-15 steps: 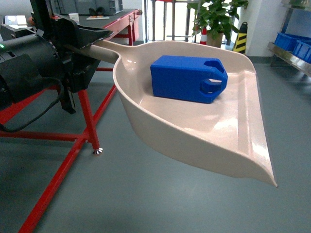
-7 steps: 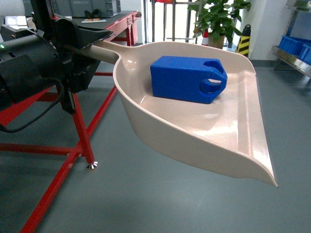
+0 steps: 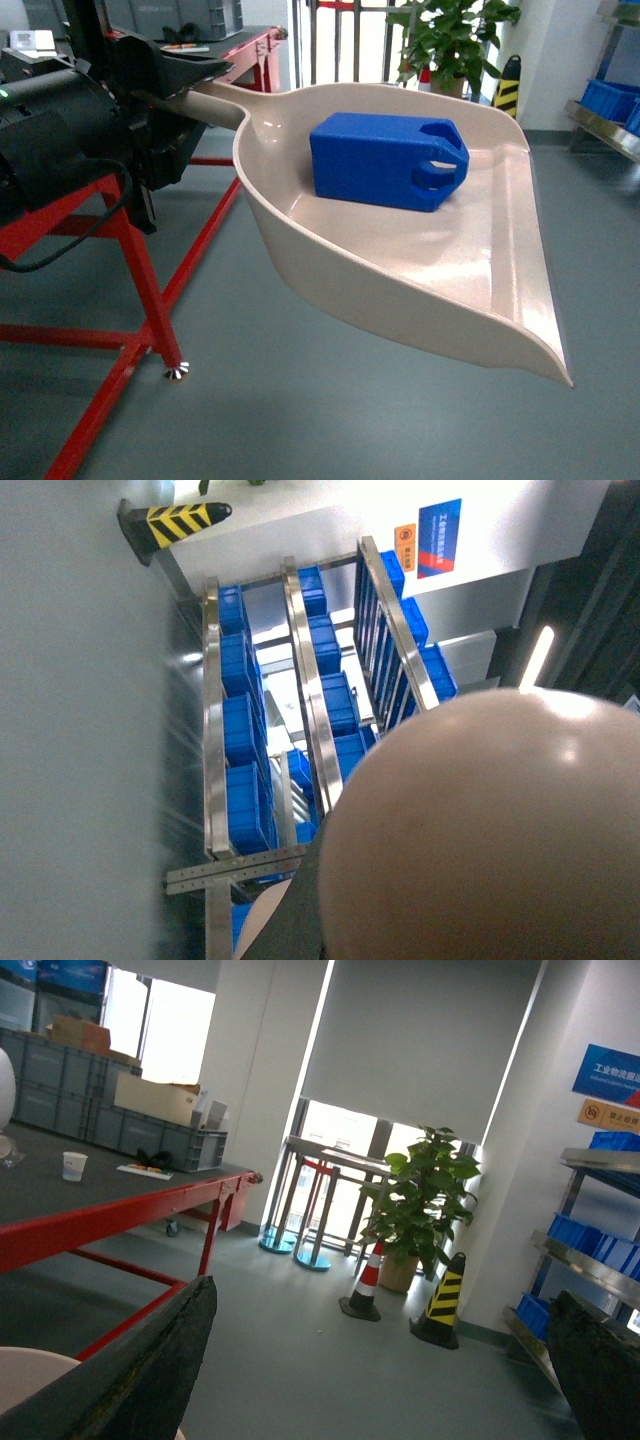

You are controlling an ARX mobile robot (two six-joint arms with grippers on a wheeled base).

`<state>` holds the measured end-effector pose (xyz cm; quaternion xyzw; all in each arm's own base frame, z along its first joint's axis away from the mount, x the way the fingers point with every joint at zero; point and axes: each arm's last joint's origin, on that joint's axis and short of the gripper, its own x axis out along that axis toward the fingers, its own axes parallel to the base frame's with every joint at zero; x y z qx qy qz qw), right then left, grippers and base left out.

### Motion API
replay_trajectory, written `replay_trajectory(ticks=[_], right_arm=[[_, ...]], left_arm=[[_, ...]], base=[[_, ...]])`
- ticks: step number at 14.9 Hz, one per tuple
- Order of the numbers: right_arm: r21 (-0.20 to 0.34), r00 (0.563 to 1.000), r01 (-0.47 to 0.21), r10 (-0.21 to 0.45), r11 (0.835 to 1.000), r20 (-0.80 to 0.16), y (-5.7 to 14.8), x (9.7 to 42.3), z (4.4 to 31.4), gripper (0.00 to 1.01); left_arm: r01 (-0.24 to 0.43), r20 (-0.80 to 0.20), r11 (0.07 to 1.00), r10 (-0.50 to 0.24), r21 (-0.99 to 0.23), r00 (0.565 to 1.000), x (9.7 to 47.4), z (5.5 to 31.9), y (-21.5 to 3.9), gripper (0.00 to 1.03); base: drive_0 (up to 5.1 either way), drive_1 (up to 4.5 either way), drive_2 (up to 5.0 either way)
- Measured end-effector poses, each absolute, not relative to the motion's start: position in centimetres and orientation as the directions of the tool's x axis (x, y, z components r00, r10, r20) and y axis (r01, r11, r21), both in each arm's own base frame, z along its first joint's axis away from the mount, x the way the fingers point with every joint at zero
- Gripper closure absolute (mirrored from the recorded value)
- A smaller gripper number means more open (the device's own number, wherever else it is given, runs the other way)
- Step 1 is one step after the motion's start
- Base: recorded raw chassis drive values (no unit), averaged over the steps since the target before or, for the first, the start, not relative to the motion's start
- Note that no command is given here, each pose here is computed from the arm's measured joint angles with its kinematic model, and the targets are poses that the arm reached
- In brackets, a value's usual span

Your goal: Place part in tray to right shelf

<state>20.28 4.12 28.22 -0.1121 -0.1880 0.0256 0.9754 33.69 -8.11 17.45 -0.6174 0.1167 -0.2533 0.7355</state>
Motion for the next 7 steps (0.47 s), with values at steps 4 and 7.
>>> replay_trajectory(ticks=[4, 7], right_arm=[[-0.228, 0.928, -0.007, 0.092, 0.974, 0.361, 4.12, 20.27, 28.21, 0.03], [-0.228, 0.928, -0.007, 0.092, 0.974, 0.361, 4.12, 20.27, 28.21, 0.03]], left_arm=[[0.224, 0.137, 0.110, -0.517, -0.968, 0.845, 33.69, 17.40, -8.11, 0.89], [0.225, 0.137, 0.110, -0.517, -0.968, 0.845, 33.69, 17.41, -8.11, 0.89]], base=[[0.1, 3.93, -3.7], [0.1, 3.93, -3.8]])
